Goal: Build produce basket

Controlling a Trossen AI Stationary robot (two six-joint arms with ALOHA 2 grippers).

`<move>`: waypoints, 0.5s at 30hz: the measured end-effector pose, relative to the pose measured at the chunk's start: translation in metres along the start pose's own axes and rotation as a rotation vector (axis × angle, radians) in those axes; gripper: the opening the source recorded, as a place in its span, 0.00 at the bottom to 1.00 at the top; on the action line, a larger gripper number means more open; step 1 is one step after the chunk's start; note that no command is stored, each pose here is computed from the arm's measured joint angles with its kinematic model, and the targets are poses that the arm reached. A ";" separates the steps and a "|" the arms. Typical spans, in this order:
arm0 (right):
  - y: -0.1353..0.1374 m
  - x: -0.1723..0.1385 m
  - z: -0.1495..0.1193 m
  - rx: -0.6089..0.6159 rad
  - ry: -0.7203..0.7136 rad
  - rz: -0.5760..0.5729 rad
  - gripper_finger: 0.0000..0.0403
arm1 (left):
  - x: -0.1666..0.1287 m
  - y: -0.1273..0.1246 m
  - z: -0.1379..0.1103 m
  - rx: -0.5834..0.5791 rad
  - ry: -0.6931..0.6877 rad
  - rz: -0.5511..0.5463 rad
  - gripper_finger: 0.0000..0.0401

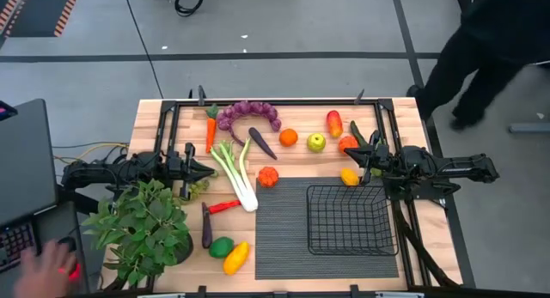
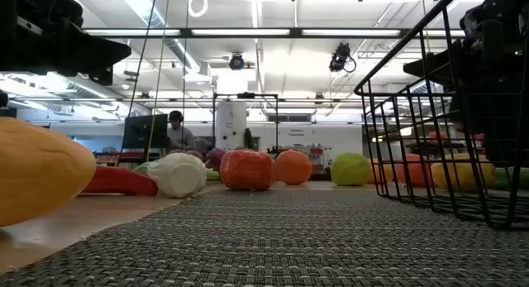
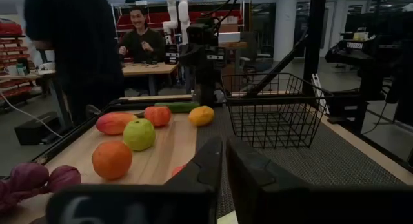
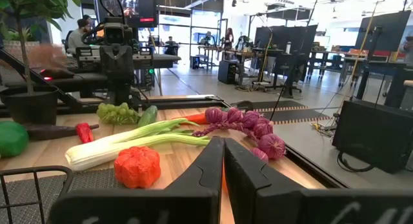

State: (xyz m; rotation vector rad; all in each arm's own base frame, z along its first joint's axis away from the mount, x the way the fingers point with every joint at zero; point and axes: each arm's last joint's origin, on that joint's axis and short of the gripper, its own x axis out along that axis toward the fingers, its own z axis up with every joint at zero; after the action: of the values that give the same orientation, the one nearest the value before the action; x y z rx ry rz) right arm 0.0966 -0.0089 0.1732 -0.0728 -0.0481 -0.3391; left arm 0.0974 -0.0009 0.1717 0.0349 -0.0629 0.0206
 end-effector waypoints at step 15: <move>0.000 0.000 0.000 0.000 0.000 0.000 0.06 | 0.000 0.000 0.000 0.000 0.000 0.000 0.06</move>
State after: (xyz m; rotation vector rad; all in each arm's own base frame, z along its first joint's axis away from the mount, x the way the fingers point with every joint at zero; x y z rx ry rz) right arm 0.0966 -0.0090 0.1733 -0.0728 -0.0481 -0.3396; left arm 0.0974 -0.0009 0.1718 0.0348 -0.0633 0.0206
